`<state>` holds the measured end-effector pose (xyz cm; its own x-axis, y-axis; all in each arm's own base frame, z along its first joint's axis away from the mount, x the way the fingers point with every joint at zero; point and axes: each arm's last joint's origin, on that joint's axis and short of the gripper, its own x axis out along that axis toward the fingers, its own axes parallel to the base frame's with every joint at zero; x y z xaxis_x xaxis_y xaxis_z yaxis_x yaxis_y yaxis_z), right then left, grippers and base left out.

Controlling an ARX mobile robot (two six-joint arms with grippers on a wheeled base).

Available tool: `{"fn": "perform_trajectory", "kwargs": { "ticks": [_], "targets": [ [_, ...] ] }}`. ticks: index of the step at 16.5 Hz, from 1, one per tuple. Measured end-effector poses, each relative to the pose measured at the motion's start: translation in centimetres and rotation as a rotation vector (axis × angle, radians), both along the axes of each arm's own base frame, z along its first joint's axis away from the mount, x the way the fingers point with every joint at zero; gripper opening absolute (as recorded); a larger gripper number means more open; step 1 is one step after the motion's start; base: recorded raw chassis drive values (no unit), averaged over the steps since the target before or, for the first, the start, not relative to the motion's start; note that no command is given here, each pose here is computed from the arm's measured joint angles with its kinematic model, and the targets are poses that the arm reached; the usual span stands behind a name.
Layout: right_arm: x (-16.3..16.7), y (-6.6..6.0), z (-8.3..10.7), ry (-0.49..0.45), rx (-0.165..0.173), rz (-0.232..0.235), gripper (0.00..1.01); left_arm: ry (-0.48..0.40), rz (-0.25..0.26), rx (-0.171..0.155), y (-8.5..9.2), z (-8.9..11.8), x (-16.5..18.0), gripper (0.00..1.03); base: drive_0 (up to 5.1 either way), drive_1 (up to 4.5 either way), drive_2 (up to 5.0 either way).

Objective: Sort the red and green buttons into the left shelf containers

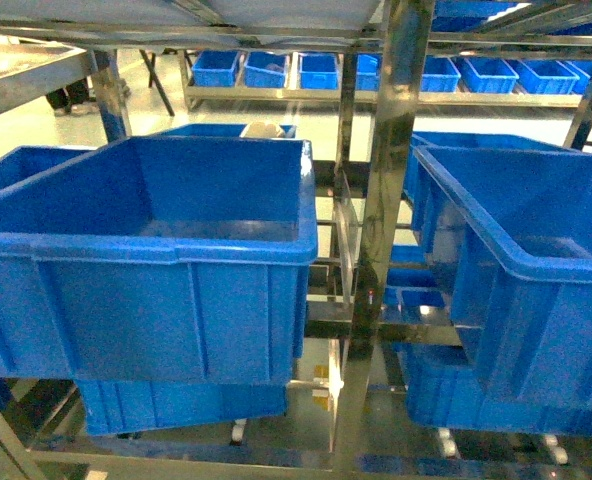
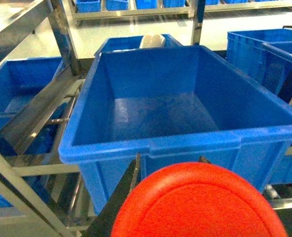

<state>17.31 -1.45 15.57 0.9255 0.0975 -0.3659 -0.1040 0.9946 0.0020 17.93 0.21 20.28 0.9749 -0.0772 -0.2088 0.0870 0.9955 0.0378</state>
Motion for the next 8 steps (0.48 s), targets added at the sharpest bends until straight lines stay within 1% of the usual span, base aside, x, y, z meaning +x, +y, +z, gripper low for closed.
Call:
{"fn": "perform_trajectory", "kwargs": {
  "ticks": [5, 8],
  "targets": [
    [0.04, -0.01, -0.04, 0.002, 0.000, 0.000, 0.29, 0.003, 0.000, 0.000, 0.00, -0.05, 0.03, 0.26, 0.0, 4.22, -4.3],
    [0.02, 0.00, -0.07, 0.005, -0.001, 0.001, 0.29, 0.000, 0.000, 0.000, 0.00, -0.01, 0.02, 0.26, 0.0, 0.00, 0.0]
  ]
}}
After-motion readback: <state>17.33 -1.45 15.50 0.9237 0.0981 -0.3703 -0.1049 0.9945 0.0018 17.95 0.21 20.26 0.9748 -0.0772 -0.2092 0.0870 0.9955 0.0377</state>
